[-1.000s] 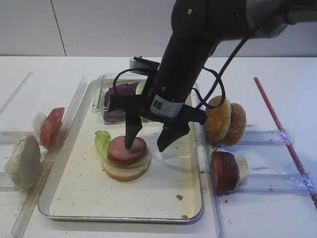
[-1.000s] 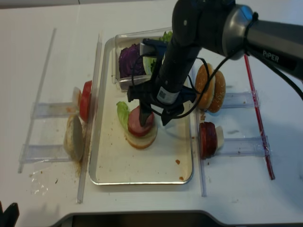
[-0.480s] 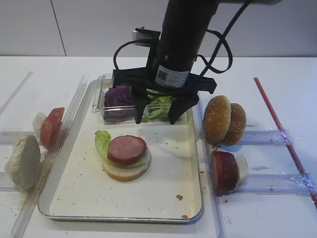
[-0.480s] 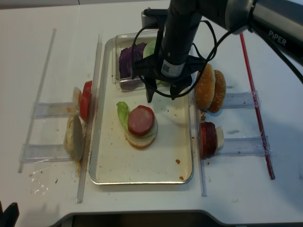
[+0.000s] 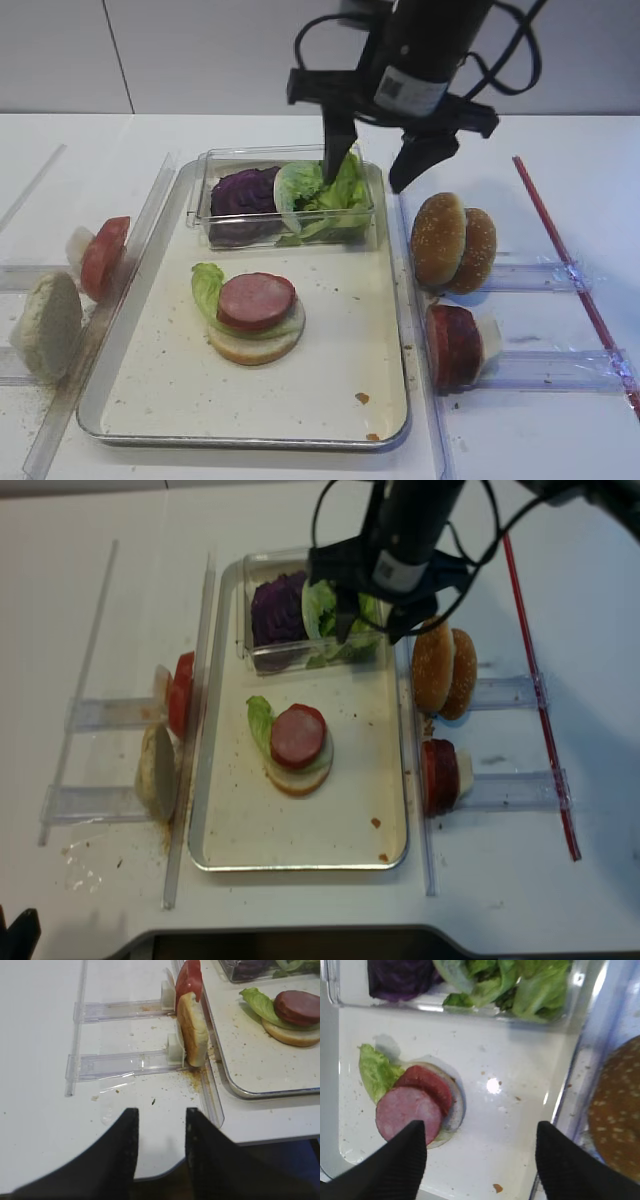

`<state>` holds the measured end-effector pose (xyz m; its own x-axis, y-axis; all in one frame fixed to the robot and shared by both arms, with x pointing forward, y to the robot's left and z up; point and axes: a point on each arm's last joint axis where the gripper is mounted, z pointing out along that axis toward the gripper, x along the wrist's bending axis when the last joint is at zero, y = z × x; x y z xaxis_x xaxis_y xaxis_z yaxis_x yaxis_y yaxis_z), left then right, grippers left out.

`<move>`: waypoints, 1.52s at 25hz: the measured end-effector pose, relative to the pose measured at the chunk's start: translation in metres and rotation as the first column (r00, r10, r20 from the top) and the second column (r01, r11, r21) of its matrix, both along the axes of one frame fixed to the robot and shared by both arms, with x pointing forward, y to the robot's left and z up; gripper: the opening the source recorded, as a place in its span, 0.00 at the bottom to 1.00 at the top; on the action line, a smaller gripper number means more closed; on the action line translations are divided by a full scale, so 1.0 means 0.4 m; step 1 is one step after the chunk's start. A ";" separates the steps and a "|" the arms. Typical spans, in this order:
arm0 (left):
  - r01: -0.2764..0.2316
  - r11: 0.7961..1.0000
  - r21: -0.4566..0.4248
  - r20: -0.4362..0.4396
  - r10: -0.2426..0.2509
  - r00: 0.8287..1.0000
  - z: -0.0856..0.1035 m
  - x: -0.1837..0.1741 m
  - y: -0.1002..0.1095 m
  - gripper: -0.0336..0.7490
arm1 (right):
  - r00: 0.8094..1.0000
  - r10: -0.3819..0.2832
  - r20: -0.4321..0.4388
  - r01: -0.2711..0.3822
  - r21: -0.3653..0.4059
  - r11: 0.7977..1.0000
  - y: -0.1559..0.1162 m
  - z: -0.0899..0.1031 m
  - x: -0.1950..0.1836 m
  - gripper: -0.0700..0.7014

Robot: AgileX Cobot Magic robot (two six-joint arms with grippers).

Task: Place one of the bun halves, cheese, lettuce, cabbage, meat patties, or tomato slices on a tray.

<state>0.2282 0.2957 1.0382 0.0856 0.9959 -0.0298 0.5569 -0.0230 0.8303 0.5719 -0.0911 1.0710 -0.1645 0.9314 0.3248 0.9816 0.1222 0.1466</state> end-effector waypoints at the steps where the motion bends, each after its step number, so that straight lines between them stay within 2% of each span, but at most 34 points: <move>1: 0.000 1.000 0.000 0.000 0.000 1.000 0.000 0.000 0.000 0.33 | 1.000 -0.013 0.020 0.013 0.003 1.000 -0.018 0.018 0.001 0.72; 8: 0.000 1.000 0.000 0.000 0.000 1.000 0.000 0.000 0.000 0.33 | 0.988 -0.083 0.130 0.082 0.007 0.997 -0.139 0.109 0.007 0.72; 15: 0.000 1.000 0.000 0.000 0.000 1.000 0.000 0.000 0.000 0.33 | 0.970 -0.112 0.214 0.119 -0.018 0.993 -0.231 0.161 0.003 0.72; 18: 0.000 1.000 0.000 0.000 0.000 1.000 0.000 0.000 0.000 0.33 | 0.969 -0.122 0.213 0.132 -0.032 0.991 -0.270 0.159 -0.010 0.72; 22: 0.000 1.000 0.000 0.000 0.000 1.000 0.000 0.000 0.000 0.33 | 0.973 -0.148 0.178 0.165 -0.086 0.983 -0.333 0.125 -0.038 0.72; 29: 0.000 1.000 0.000 0.000 0.000 1.000 0.000 0.000 0.000 0.33 | 0.960 -0.221 0.169 0.247 -0.151 0.957 -0.449 0.110 -0.125 0.72; 33: 0.000 1.000 0.000 0.000 0.000 1.000 0.000 0.000 0.000 0.33 | 0.955 -0.228 0.191 0.259 -0.157 0.953 -0.474 0.120 -0.170 0.72; 38: 0.000 1.000 0.000 0.000 0.000 1.000 0.000 0.000 0.000 0.33 | 0.957 -0.189 0.220 0.227 -0.163 0.960 -0.476 0.132 -0.220 0.72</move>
